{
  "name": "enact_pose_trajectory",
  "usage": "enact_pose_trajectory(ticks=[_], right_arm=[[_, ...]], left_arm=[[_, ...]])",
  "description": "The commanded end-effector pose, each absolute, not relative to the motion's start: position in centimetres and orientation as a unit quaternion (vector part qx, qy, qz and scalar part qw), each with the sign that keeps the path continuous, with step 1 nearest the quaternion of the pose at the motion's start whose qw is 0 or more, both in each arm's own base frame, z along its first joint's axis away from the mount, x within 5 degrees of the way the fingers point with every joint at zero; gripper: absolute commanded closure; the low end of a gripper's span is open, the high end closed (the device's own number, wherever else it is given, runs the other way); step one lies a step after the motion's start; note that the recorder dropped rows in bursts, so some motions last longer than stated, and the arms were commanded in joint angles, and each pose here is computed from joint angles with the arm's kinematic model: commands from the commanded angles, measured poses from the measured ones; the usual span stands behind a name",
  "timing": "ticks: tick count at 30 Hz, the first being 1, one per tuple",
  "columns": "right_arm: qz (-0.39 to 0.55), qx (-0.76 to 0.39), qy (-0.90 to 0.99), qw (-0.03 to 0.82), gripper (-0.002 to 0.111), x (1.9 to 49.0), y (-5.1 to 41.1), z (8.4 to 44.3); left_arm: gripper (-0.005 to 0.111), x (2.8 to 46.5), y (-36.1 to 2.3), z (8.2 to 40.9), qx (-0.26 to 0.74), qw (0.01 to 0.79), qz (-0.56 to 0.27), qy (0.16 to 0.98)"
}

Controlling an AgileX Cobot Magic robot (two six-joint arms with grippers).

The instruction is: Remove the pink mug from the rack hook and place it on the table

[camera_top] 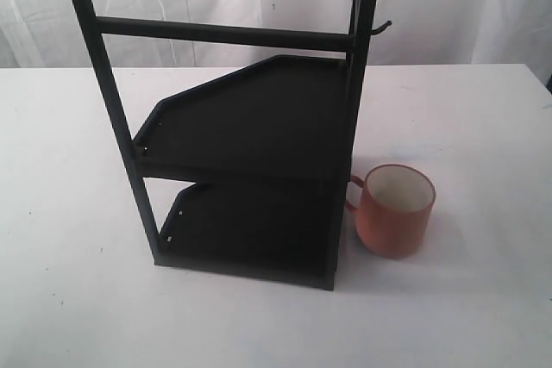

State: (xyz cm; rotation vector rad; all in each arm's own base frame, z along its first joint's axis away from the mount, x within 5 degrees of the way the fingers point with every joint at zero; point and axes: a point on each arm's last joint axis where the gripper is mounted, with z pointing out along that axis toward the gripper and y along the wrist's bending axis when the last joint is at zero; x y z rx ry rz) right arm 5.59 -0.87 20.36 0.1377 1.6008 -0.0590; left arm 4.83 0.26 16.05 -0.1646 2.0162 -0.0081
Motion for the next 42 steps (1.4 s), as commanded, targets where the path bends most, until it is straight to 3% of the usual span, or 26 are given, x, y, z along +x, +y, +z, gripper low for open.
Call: enact_pose_trajectory(ticks=[1, 4, 42], right_arm=[[-0.006, 0.097, 0.783, 0.615, 0.108, 5.31, -0.89, 18.31], [-0.057, 0.031, 0.784, 0.618, 0.108, 5.34, -0.88, 18.43], [-0.056, 0.031, 0.780, 0.623, 0.108, 5.36, -0.87, 18.54]], left_arm=[[0.107, 4.80, 0.21, 15.80, -0.067, 0.527, -0.007, 0.847], [0.107, 4.80, 0.21, 15.80, -0.067, 0.527, -0.007, 0.847], [0.107, 4.80, 0.21, 15.80, -0.067, 0.527, -0.007, 0.847]])
